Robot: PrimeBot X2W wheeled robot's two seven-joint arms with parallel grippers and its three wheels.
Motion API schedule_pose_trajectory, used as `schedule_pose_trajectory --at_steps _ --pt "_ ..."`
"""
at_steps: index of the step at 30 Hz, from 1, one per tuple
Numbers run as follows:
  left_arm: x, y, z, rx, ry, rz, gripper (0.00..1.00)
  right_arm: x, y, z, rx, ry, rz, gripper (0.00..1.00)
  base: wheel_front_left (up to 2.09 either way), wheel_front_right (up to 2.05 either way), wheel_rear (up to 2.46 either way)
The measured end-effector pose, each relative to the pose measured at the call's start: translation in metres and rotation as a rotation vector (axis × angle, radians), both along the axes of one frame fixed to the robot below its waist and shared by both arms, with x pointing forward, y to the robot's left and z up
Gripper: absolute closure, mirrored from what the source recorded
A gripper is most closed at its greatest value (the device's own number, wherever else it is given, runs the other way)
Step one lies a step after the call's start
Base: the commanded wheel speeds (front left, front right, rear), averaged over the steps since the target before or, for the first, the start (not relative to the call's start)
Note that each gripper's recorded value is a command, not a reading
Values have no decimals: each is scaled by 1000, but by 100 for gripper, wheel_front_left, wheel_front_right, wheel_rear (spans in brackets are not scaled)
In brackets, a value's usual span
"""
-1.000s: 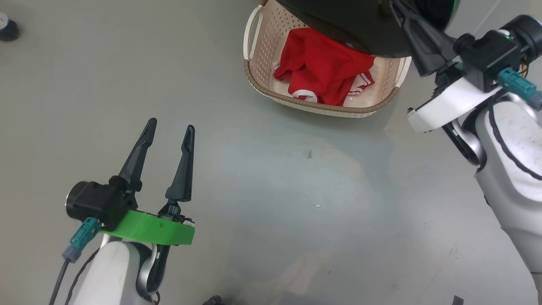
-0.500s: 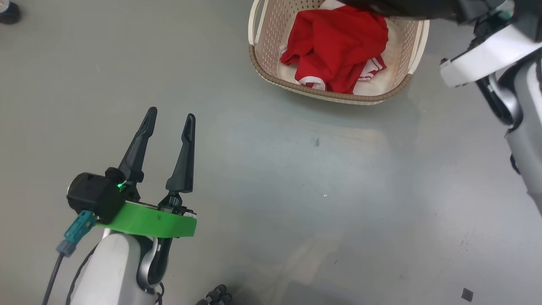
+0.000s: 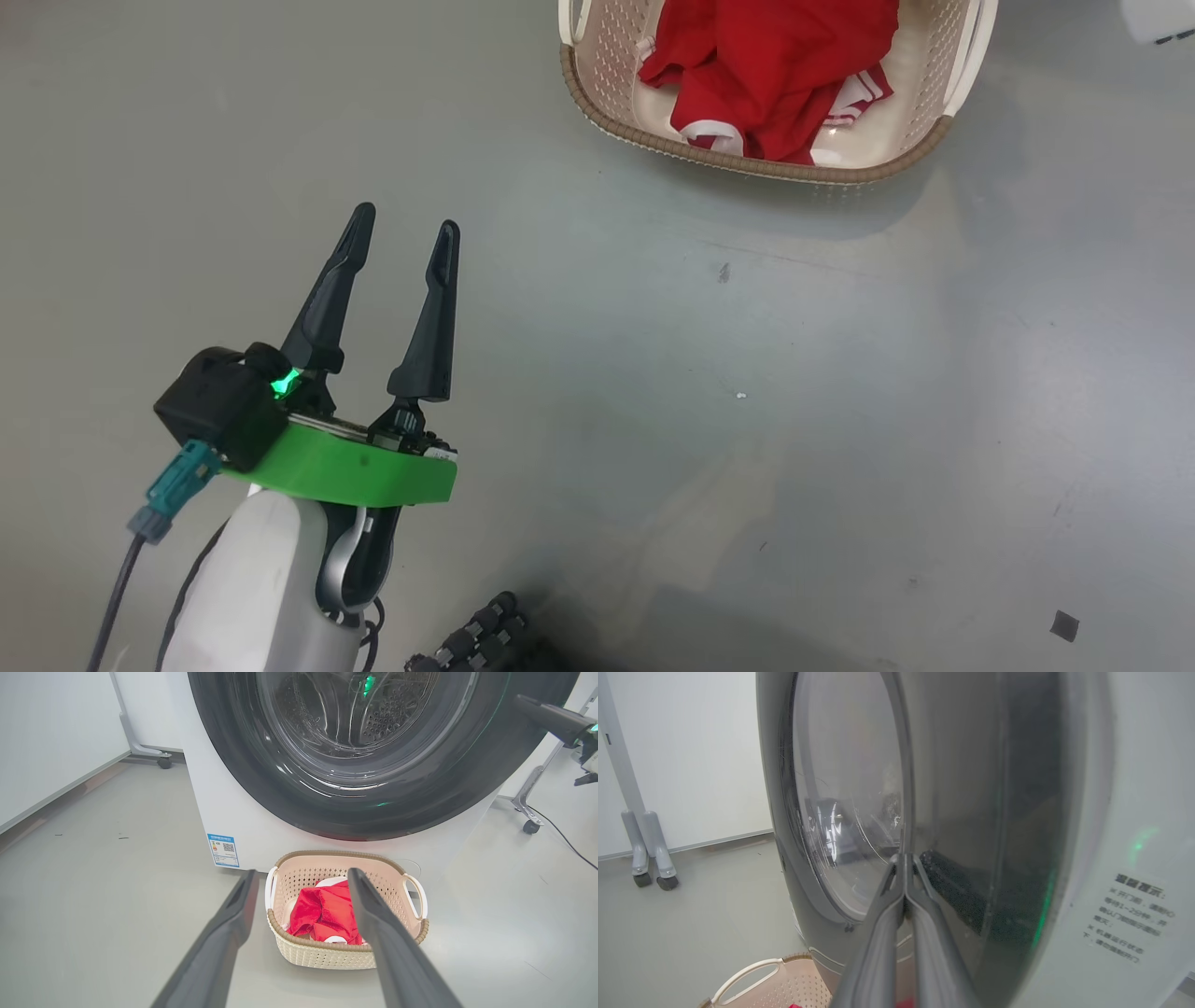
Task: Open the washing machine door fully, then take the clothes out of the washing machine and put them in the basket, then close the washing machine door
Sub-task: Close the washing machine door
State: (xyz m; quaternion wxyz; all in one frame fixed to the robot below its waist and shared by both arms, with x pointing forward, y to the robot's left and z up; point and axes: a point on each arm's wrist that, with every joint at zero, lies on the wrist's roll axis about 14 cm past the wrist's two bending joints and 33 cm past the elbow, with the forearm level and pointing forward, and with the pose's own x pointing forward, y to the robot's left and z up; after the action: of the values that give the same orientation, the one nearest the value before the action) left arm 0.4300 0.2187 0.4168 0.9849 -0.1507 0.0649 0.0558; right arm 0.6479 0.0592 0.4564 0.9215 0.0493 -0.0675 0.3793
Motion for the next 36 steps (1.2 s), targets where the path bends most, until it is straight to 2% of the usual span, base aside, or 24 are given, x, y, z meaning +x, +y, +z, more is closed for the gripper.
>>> schedule_pose_trajectory --at_steps 5,22,36 --pt "5 -2 -4 -14 5 -5 0 21 -11 -5 -22 -10 -41 100 0 0 0" --pt "4 1 -17 -31 43 6 0 56 -8 -3 1 5 -97 100 0 0 0" --pt "9 3 -9 -24 21 5 0 58 -5 -3 -1 9 -105 100 0 0 0"
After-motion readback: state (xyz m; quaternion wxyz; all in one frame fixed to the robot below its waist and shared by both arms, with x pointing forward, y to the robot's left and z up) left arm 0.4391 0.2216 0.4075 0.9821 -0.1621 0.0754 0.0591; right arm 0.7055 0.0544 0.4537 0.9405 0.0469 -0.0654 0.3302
